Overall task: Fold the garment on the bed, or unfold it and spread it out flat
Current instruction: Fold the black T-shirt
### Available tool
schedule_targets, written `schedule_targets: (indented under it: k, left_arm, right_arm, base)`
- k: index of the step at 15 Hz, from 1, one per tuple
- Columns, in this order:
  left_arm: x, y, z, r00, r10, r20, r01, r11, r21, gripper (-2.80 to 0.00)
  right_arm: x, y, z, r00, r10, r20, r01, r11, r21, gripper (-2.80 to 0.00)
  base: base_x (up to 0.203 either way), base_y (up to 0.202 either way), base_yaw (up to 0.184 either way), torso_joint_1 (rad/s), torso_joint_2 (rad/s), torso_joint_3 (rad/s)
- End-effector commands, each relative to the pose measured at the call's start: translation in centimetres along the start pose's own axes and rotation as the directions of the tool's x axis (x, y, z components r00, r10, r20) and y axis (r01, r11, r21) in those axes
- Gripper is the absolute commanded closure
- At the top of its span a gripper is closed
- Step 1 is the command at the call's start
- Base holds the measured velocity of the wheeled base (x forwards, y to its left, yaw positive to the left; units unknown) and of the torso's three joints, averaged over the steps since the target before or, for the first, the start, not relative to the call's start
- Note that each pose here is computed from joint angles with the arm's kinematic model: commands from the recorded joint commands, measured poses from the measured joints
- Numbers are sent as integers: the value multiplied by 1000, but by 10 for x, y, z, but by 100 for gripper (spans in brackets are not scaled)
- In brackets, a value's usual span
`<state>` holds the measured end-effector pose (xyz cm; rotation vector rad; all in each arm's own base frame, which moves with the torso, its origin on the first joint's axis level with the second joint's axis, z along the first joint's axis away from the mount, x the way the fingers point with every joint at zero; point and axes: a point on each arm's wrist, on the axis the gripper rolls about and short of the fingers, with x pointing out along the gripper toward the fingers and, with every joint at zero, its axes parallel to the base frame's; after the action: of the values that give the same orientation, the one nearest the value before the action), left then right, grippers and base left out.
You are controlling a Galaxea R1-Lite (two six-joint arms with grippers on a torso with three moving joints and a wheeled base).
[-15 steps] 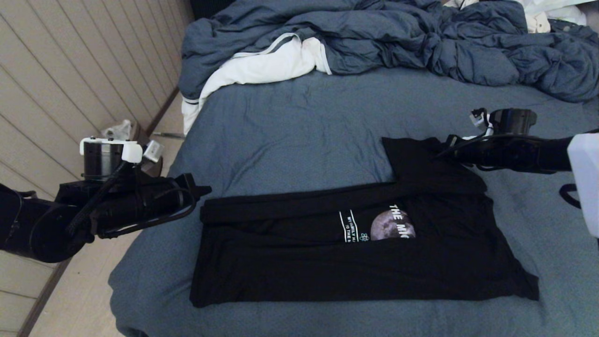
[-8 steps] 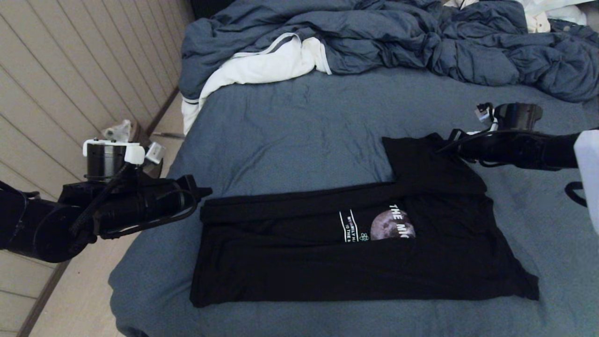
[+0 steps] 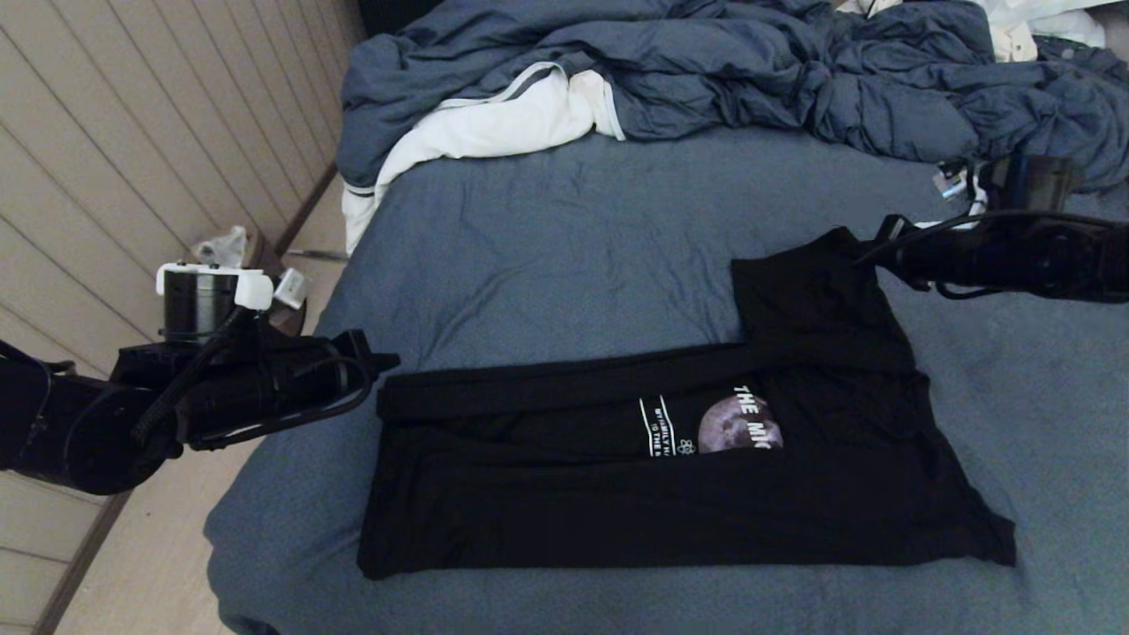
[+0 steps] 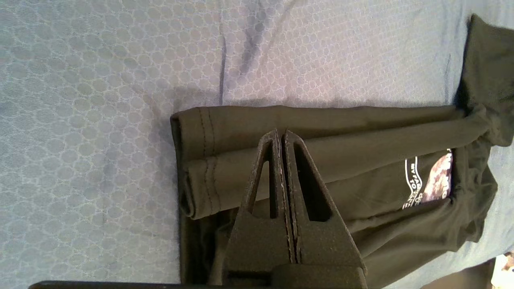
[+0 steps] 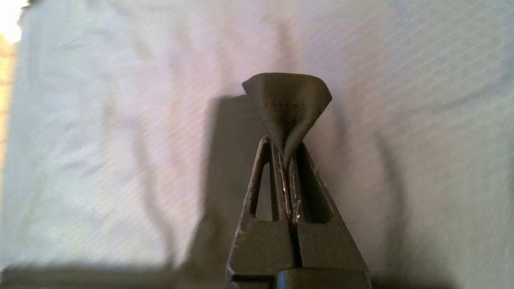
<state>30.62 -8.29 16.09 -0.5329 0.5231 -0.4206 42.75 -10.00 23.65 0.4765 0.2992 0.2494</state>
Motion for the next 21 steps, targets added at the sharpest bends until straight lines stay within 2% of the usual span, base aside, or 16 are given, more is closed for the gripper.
schedule_targets:
  k: [1, 3, 6, 11, 14, 21]
  left_arm:
    - [0, 0, 0, 1000, -5, 1, 5, 1000, -3, 0]
    - [0, 0, 0, 1000, -5, 1, 5, 1000, -3, 0]
    - [0, 0, 0, 1000, -5, 0, 5, 1000, -3, 0]
    - [2, -3, -3, 1000, -12, -10, 12, 1000, -2, 0]
    - [3, -3, -4, 1000, -12, -14, 12, 1000, -2, 0]
    - [2, -5, -4, 1000, -17, -15, 17, 1000, 1, 0]
  right_arm:
    - [-35, 28, 8, 998, 68, 15, -68, 997, -29, 0]
    - [-51, 35, -1, 992, 129, -9, -129, 991, -37, 0]
    - [-67, 38, -18, 986, 165, -13, -165, 983, -75, 0]
    - [-102, 22, -49, 983, 167, -72, -175, 975, -134, 0]
    - [-131, 9, -63, 979, 180, -92, -192, 971, -145, 0]
    - [-158, 5, -112, 974, 154, -164, -181, 969, -166, 0]
  base:
    - [0, 0, 0, 0, 0, 0]
    - [0, 0, 0, 0, 0, 0]
    - [0, 0, 0, 0, 0, 0]
    - [0, 0, 0, 0, 0, 0]
    - [0, 0, 0, 0, 0, 0]
    - [0, 0, 0, 0, 0, 0]
